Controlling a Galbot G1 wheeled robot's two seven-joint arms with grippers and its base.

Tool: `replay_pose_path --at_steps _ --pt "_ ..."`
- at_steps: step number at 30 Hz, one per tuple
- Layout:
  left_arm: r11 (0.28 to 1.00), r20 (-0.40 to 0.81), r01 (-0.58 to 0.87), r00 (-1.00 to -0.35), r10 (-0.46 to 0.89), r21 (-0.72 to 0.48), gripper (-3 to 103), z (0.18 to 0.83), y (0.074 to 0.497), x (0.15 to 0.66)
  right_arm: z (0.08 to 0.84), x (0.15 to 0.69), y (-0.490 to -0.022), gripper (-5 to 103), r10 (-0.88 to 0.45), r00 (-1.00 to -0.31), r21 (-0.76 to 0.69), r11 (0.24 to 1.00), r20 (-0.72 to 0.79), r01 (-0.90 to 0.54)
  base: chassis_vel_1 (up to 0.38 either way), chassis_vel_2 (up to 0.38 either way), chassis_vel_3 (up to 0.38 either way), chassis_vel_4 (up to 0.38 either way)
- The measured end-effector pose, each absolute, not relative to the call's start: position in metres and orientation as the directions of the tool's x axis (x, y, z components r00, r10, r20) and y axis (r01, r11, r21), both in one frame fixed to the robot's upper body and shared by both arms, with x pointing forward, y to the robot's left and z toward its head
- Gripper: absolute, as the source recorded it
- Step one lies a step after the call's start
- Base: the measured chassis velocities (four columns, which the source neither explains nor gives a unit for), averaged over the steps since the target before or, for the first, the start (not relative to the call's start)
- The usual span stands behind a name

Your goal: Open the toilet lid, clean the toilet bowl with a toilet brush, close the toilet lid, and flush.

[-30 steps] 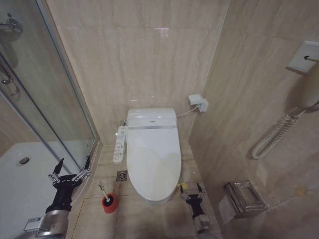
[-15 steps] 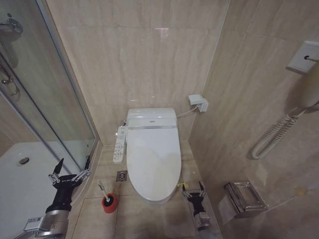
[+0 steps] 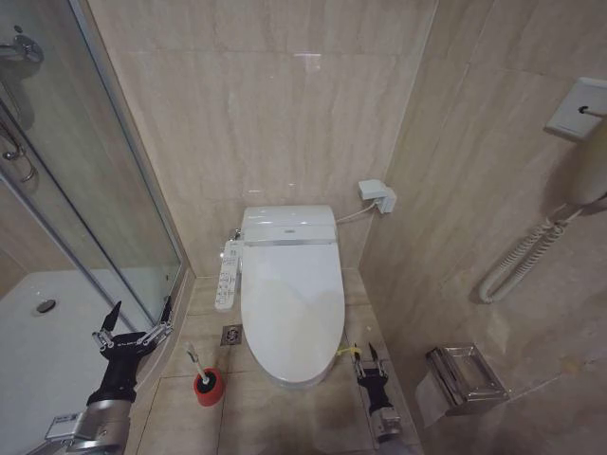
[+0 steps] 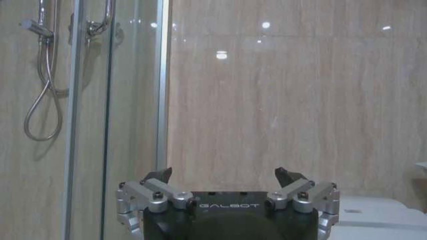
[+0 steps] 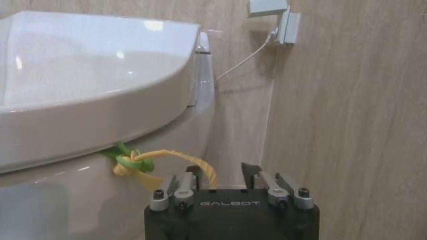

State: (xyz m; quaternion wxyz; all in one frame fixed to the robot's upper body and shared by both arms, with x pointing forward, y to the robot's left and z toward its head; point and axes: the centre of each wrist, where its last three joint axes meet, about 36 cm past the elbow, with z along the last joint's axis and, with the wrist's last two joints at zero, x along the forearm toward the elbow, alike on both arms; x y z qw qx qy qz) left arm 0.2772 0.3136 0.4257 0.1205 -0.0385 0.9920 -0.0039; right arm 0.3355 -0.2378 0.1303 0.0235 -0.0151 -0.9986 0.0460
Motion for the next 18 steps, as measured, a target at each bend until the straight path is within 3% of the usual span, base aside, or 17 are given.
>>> replay_pose_path --at_steps 1,2,9,10,16,17,18 --pt "0.997 -0.239 -0.075 -0.968 -0.077 -0.017 100 0.426 0.314 0.277 0.130 0.335 -0.238 61 0.032 -0.998 -0.093 0.995 0.045 0.028 0.000 0.000 0.000 0.000" --pt "0.997 -0.239 -0.075 -0.968 -0.077 -0.017 100 0.426 0.314 0.277 0.131 0.335 -0.238 33 0.033 -0.999 -0.091 0.995 0.044 0.029 0.000 0.000 0.000 0.000" --pt "0.997 -0.239 -0.076 -0.968 -0.077 -0.017 100 0.426 0.314 0.277 0.133 0.332 -0.238 33 0.031 -0.999 -0.089 0.996 0.038 0.028 0.000 0.000 0.000 0.000" --pt "0.997 -0.239 -0.075 -0.968 -0.077 -0.017 100 0.426 0.314 0.277 0.134 0.333 -0.238 7 0.032 -0.999 -0.087 0.996 0.034 0.029 0.000 0.000 0.000 0.000" --pt "0.997 -0.239 -0.076 -0.968 -0.077 -0.017 100 0.426 0.314 0.277 0.143 0.331 -0.246 7 0.015 -1.000 -0.091 0.996 0.015 0.014 0.000 0.000 0.000 0.000" --pt "0.997 -0.239 -0.076 -0.968 -0.077 -0.017 100 0.426 0.314 0.277 0.146 0.330 -0.248 1 0.014 -1.000 -0.093 0.996 0.013 0.013 0.000 0.000 0.000 0.000" --pt "0.997 -0.239 -0.076 -0.968 -0.077 -0.017 100 0.426 0.314 0.277 0.151 0.330 -0.250 1 0.012 -1.000 -0.096 0.995 0.008 0.011 0.000 0.000 0.000 0.000"
